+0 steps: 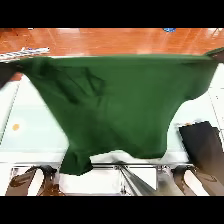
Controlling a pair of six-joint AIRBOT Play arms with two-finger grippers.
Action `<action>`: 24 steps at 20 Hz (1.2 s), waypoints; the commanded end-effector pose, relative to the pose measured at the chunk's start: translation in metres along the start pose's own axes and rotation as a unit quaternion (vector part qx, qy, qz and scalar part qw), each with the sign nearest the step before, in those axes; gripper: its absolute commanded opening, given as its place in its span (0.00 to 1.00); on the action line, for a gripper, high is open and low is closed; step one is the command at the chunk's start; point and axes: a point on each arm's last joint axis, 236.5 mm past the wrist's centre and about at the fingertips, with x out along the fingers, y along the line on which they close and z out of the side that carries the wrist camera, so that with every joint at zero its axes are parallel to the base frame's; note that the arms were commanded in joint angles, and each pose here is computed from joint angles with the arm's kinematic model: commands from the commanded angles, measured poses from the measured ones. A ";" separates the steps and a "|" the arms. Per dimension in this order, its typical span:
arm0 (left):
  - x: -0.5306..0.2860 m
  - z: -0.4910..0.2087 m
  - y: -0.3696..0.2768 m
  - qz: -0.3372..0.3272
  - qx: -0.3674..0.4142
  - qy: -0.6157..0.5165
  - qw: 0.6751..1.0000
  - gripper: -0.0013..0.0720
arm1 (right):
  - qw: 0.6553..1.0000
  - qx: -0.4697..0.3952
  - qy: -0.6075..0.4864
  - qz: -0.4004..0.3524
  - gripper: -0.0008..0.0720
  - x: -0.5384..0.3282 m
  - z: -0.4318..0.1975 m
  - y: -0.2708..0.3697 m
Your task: Fold the shirts.
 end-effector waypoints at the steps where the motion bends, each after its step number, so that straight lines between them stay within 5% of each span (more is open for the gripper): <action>1: 0.091 -0.054 0.070 -0.005 -0.097 0.052 0.994 0.05 | 0.995 0.068 0.060 0.047 0.04 0.079 -0.010 -0.043; 9: 0.259 -0.048 0.137 0.039 -0.127 0.109 0.985 0.05 | 0.962 0.250 0.066 0.088 0.05 0.225 -0.020 -0.129; 10: 0.270 -0.047 0.136 0.029 -0.127 0.124 0.984 0.10 | 0.959 0.262 0.063 0.087 0.19 0.238 -0.023 -0.134; 11: 0.278 -0.048 0.133 0.017 -0.128 0.141 0.981 0.37 | 0.956 0.272 0.060 0.090 0.49 0.247 -0.023 -0.134; 12: 0.279 -0.049 0.130 0.002 -0.129 0.163 0.978 0.70 | 0.955 0.276 0.054 0.094 0.58 0.251 -0.021 -0.134; 16: 0.211 -0.042 0.170 0.036 -0.155 0.267 0.951 0.71 | 0.957 0.252 0.107 0.098 0.57 0.203 -0.031 -0.152; 19: 0.118 -0.073 0.228 0.135 -0.168 0.346 0.913 0.71 | 0.934 0.255 0.248 0.022 0.57 0.146 -0.120 -0.181; 24: 0.035 -0.164 0.253 0.209 -0.274 0.286 0.894 0.71 | 0.900 0.320 0.292 -0.050 0.57 0.100 -0.256 -0.149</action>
